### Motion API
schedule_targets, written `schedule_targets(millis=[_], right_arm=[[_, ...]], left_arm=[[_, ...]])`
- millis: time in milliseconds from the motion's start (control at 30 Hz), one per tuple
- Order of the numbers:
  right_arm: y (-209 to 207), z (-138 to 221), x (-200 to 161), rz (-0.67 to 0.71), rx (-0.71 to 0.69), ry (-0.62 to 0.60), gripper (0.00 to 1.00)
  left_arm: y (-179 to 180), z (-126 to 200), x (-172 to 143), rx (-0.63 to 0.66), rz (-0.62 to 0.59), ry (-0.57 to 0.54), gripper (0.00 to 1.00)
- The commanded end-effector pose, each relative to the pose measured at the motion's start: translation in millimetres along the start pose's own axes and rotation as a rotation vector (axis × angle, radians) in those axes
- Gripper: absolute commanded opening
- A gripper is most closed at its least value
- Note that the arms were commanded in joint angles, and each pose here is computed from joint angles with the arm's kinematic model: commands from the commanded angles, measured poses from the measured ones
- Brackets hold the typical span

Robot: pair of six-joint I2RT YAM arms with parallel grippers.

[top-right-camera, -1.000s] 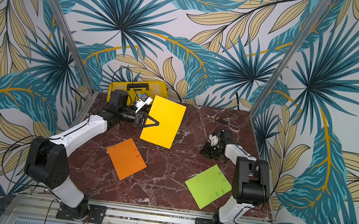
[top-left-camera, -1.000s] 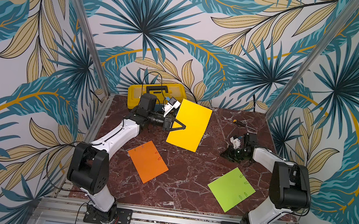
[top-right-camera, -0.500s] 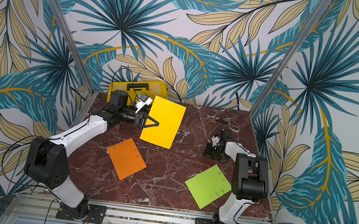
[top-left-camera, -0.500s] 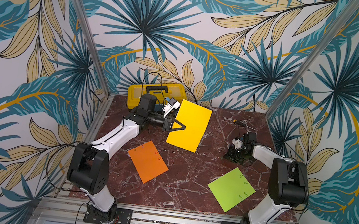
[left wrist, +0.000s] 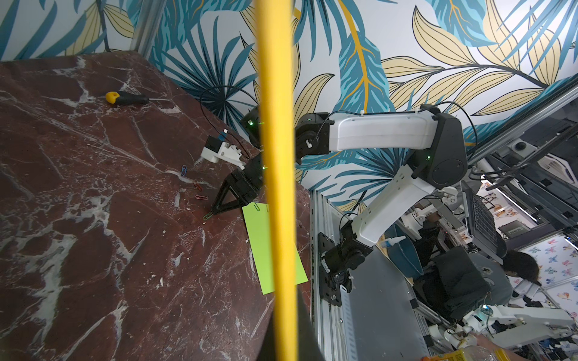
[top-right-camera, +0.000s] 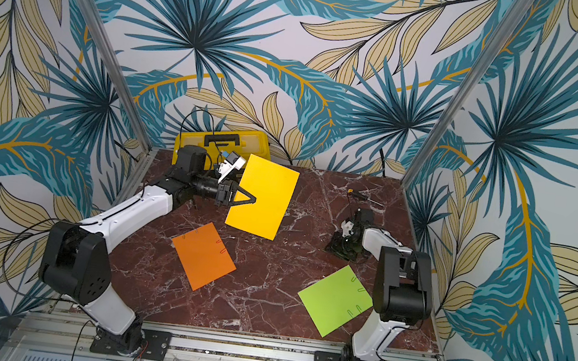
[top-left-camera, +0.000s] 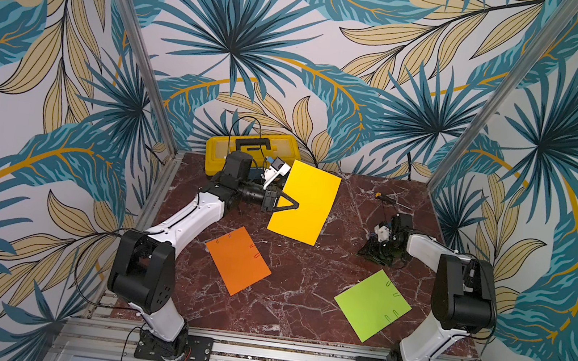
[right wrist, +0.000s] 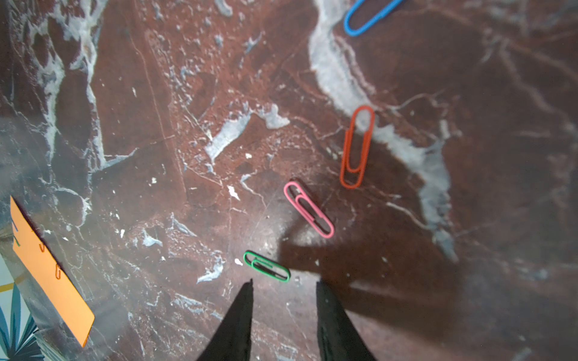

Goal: Unclip the paperclips from the documents
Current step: Place the paper clip at the center of the board.

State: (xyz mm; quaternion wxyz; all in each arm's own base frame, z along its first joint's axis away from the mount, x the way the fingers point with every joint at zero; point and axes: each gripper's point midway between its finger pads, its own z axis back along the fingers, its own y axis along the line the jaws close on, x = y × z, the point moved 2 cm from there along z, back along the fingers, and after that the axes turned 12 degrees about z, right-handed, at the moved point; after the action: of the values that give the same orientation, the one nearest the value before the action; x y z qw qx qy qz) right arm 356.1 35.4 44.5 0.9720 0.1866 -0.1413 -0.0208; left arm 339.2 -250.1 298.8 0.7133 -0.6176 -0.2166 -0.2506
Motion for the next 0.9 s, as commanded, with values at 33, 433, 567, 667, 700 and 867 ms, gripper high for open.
schedule_targets(millis=[33, 433, 567, 667, 700, 867], right_arm=[[4, 12, 1, 0.019, 0.005, -0.012, 0.39], [40, 65, 10, 0.129, 0.096, -0.151, 0.49], [57, 89, 11, 0.170, 0.138, -0.203, 0.53], [69, 104, 10, 0.190, 0.166, -0.239, 0.57], [72, 108, 10, 0.191, 0.175, -0.250, 0.59], [88, 123, 7, 0.208, 0.211, -0.289, 0.70]], left_arm=[[-6, 4, 2, 0.005, -0.047, -0.015, 0.00], [48, -3, 8, 0.153, 0.089, -0.062, 0.00], [77, -7, 10, 0.215, 0.157, -0.077, 0.00], [100, -8, 12, 0.264, 0.208, -0.091, 0.00], [109, -9, 12, 0.278, 0.226, -0.094, 0.00], [143, -10, 8, 0.335, 0.293, -0.102, 0.00]])
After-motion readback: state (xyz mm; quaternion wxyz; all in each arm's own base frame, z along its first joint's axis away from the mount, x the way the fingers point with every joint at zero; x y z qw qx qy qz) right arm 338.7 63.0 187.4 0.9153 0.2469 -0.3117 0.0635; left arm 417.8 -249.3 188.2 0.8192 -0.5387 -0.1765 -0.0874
